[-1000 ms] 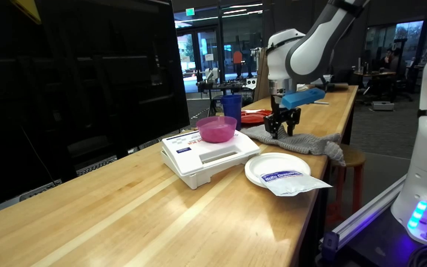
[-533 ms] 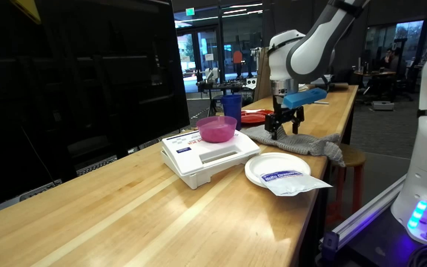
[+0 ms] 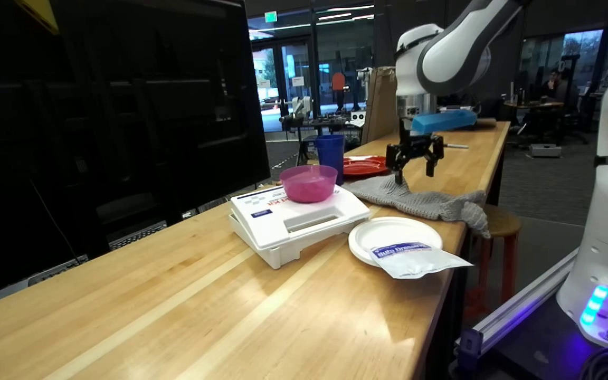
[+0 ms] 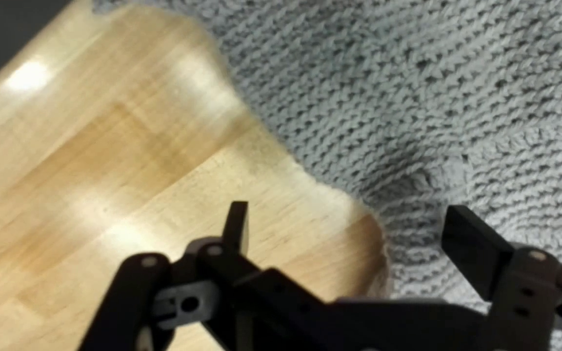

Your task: Use the grey cloth to wipe the table

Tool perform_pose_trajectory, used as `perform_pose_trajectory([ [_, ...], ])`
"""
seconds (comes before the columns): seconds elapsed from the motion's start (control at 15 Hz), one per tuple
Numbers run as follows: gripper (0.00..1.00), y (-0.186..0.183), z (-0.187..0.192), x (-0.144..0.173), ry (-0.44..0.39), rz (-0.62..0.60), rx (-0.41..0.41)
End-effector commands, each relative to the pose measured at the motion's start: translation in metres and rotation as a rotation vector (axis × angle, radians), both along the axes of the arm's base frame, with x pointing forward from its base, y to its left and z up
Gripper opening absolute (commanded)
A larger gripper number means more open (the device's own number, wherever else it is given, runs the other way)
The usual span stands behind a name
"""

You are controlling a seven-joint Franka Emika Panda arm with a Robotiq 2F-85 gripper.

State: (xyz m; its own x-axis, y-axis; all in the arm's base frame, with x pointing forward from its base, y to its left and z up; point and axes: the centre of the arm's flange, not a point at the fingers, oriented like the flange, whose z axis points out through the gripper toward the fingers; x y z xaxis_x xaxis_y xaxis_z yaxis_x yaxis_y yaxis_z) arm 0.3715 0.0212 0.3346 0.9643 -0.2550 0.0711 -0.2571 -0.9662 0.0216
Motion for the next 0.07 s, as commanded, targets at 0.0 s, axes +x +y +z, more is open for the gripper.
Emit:
perform_pose_trajectory([
  [0.0,1.00,-0.0106,0.0128,-0.0019,-0.019,-0.011,0.015],
])
